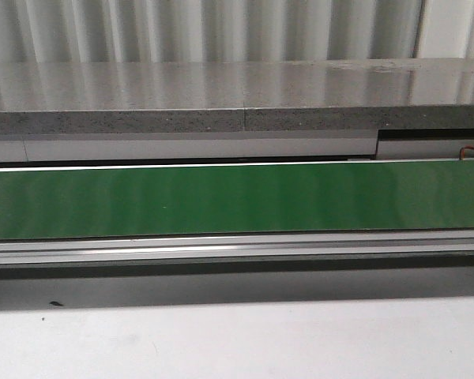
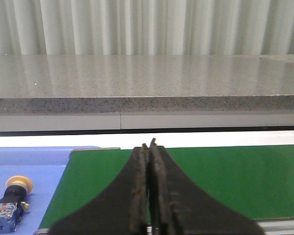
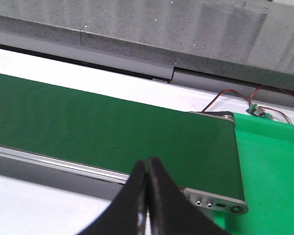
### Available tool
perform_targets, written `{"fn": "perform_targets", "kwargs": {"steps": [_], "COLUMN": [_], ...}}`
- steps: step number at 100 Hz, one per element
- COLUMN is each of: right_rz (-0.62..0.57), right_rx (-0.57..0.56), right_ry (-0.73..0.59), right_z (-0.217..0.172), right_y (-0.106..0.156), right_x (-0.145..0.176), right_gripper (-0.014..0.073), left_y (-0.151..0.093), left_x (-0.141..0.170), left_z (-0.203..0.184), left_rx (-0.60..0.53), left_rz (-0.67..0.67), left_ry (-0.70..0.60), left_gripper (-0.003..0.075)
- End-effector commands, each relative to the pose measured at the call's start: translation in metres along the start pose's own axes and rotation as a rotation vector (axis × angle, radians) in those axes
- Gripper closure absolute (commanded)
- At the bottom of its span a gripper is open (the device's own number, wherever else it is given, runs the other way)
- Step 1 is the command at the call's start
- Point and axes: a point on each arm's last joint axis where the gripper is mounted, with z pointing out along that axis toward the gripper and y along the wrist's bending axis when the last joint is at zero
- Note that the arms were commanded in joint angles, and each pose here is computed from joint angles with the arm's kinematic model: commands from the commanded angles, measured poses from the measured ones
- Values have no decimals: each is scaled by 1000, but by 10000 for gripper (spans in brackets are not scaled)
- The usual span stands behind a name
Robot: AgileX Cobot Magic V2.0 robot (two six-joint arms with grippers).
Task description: Move button from right to left
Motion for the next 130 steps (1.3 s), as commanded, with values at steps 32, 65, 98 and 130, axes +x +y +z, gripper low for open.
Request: {"fn": "perform_targets", "kwargs": {"steps": [32,65,98,130], "right_rz": [-16,-18,69,80], "right_rx": [13,22,66,181], "right_ry": [-93,-120,-369,-322], "right_z": [-3,-2,9,16], "right_y": [-1,-2,-4,-8], "right_x": [-14,-16,16,71], "right_gripper": [663,663,663,663], "left_y": [0,0,0,0], "left_x": [4,4,4,4], "left_z": [-1,-1,-1,-1], "left_rx": [6,6,6,6], "left_rz": [-13,-13,-13,-13], "left_ry": [-66,-66,-66,-66], "left_gripper": [741,741,741,741]}}
